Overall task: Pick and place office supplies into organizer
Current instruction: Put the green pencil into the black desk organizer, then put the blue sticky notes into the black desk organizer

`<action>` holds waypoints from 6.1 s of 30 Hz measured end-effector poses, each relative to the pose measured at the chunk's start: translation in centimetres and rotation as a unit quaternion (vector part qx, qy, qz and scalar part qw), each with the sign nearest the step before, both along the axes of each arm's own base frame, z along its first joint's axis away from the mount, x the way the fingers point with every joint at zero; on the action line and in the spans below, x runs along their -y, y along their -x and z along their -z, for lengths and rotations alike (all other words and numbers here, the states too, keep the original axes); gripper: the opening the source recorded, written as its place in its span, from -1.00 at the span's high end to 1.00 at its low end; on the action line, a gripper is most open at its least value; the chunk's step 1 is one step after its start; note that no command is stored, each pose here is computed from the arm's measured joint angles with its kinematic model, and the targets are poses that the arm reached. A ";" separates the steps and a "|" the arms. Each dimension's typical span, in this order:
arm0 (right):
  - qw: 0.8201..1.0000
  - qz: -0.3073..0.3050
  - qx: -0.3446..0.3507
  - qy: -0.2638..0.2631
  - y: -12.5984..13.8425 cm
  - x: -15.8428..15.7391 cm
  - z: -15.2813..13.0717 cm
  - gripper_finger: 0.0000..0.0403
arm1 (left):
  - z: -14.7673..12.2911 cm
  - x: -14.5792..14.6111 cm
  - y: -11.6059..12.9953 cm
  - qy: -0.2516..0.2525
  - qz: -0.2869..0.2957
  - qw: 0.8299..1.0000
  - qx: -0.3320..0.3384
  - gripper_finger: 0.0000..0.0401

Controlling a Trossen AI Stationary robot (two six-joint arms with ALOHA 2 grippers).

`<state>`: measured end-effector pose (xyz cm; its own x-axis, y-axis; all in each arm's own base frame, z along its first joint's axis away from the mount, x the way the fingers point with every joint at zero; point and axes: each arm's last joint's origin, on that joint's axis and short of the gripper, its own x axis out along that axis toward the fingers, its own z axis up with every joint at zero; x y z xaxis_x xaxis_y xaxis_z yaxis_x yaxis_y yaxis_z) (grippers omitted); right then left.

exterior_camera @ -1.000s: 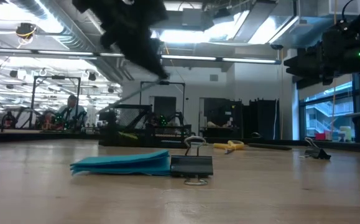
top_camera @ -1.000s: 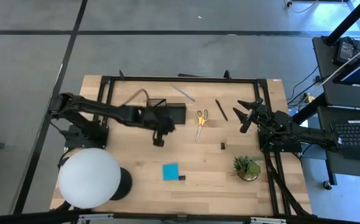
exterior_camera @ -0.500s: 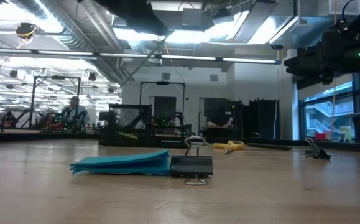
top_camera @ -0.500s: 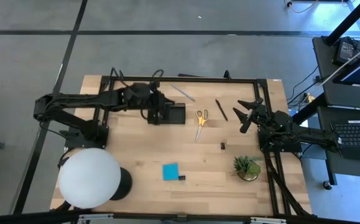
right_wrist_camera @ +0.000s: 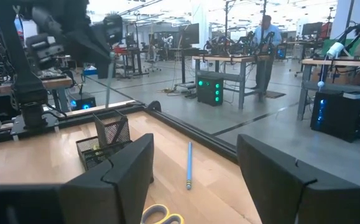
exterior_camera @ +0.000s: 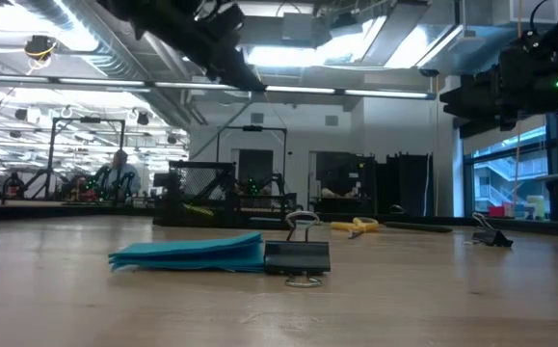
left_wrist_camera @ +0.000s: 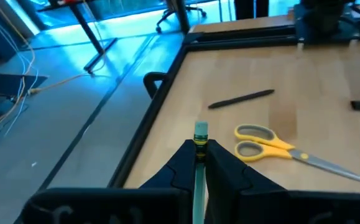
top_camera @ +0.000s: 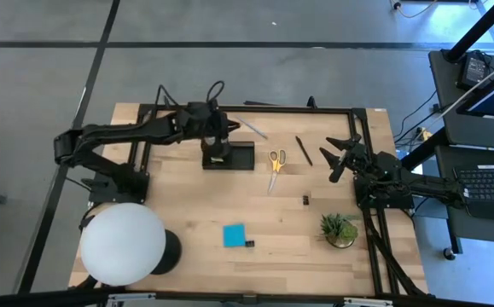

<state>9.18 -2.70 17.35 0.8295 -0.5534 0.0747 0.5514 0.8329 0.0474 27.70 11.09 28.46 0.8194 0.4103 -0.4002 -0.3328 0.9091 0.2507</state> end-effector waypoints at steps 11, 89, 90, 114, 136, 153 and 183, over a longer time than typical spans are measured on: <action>1.000 0.000 0.000 0.000 0.0 0.0 0.0 -0.15 | 4.4 -2.0 -2.3 0.048 -0.031 0.998 -0.037 0.90; 1.000 -0.008 0.010 -0.024 0.0 0.0 0.1 -0.15 | 6.0 7.8 -1.9 -0.102 0.197 0.975 0.011 0.53; 1.000 -0.008 0.010 -0.024 0.0 0.0 0.1 -0.15 | 6.0 8.5 -2.0 -0.100 0.208 0.973 0.004 0.53; 1.000 -0.008 0.005 -0.017 0.0 0.0 0.1 -0.15 | 8.3 21.4 -0.6 0.058 0.274 0.956 -0.092 0.33; 0.997 -0.012 0.040 -0.069 0.0 0.0 0.1 -0.15 | 16.5 23.8 -3.0 0.090 0.312 0.913 -0.247 0.37; 0.997 -0.012 0.039 -0.068 0.0 0.0 0.1 -0.15 | 17.0 18.9 -3.8 -0.106 0.369 0.866 -0.321 0.37; 0.998 -0.011 0.034 -0.059 0.0 0.0 0.1 -0.15 | 12.7 18.9 -3.4 -0.241 0.253 0.874 -0.338 0.37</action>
<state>9.21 -2.67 17.26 0.8371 -0.5430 0.0658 0.5249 0.8313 0.1830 31.06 -7.78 15.76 0.5882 0.3172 -0.7439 0.4539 0.6318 0.6283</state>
